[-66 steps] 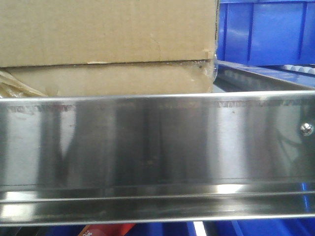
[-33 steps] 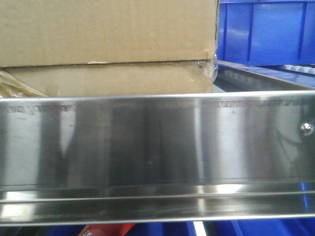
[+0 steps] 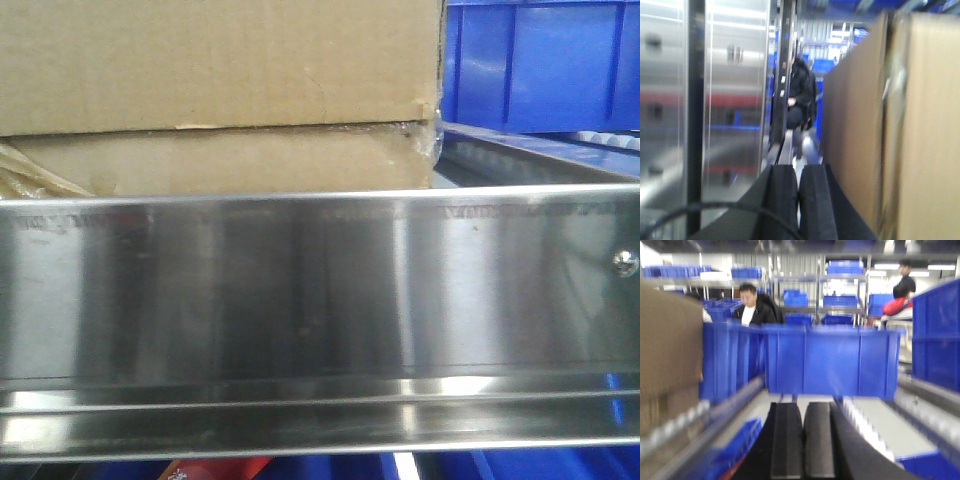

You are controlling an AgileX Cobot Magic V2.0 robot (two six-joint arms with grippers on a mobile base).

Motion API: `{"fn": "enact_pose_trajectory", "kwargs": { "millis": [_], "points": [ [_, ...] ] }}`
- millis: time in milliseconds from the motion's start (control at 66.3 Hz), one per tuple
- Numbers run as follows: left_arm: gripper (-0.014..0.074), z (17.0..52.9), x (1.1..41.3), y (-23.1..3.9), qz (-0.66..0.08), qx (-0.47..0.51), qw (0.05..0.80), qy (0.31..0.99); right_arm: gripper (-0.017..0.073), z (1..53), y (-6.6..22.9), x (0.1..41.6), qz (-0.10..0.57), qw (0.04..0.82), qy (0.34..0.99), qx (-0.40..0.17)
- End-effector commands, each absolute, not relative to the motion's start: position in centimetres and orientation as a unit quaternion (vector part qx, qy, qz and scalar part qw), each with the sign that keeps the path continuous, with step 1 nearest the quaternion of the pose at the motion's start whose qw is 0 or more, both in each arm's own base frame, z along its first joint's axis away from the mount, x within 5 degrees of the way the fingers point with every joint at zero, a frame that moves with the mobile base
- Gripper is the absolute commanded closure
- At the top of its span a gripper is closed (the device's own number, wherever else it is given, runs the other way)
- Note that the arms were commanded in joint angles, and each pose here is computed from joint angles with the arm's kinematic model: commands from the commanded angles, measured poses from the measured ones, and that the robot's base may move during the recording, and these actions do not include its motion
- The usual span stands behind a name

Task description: Grab carton from right shelf to conveyor

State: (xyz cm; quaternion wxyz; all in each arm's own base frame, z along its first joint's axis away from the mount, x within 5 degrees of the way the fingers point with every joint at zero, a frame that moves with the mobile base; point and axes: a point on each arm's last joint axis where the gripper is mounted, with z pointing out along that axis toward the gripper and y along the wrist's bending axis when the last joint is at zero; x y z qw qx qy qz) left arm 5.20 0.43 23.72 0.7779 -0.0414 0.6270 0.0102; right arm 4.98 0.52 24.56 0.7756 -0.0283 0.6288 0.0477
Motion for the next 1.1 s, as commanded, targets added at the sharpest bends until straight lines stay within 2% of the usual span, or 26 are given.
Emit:
{"fn": "enact_pose_trajectory", "kwargs": {
  "millis": [0, 121, 166, 271, 392, 437, 543, 648, 739, 920, 1086],
  "points": [
    [0.0575, 27.2, 4.2, 0.3, 0.014, -0.035, 0.794, 0.607, 0.0627, 27.7, 0.5, 4.0, 0.051, 0.791, 0.609, -0.031],
    [0.0487, 31.4, 2.6, 0.2, 0.041, -0.018, 0.780, 0.624, 0.0615, 31.4, 0.4, 2.7, 0.054, 0.797, 0.600, -0.034],
    [0.0429, 33.1, 2.1, 0.3, 0.046, -0.017, 0.772, 0.634, 0.0573, 32.9, 0.4, 2.3, 0.054, 0.801, 0.595, -0.035],
    [0.0287, 36.8, 1.3, 0.2, 0.046, -0.019, 0.760, 0.647, 0.0348, 35.4, 0.4, 2.2, 0.055, 0.808, 0.586, -0.034],
    [0.0158, 40.2, 1.5, 0.2, 0.044, -0.021, 0.755, 0.654, 0.0064, 37.5, 0.4, 2.6, 0.055, 0.811, 0.581, -0.034],
    [0.0120, 41.2, 1.9, 0.3, 0.043, -0.020, 0.753, 0.656, -0.0012, 38.0, 0.5, 3.0, 0.055, 0.808, 0.586, -0.034],
    [0.0062, 43.1, 2.3, 0.0, 0.009, -0.002, 0.761, 0.649, -0.0001, 38.8, 0.6, 4.0, 0.064, 0.801, 0.595, -0.030],
    [0.0065, 44.5, 3.0, -0.6, -0.002, 0.079, 0.743, 0.665, 0.0021, 40.0, 0.8, 5.1, 0.094, 0.791, 0.604, -0.016],
    [0.0068, 45.3, 4.4, -1.3, -0.040, 0.121, 0.714, 0.689, 0.0054, 41.3, 1.2, 5.8, 0.124, 0.777, 0.617, -0.020],
    [0.0068, 46.3, 8.5, -3.3, -0.089, 0.175, 0.661, 0.724, 0.0128, 43.9, 3.1, 8.2, 0.179, 0.729, 0.656, -0.078],
    [0.0068, 47.6, 12.4, -4.9, -0.095, 0.190, 0.626, 0.750, 0.0099, 45.7, 6.4, 11.2, 0.230, 0.665, 0.695, -0.148]
  ]
}}
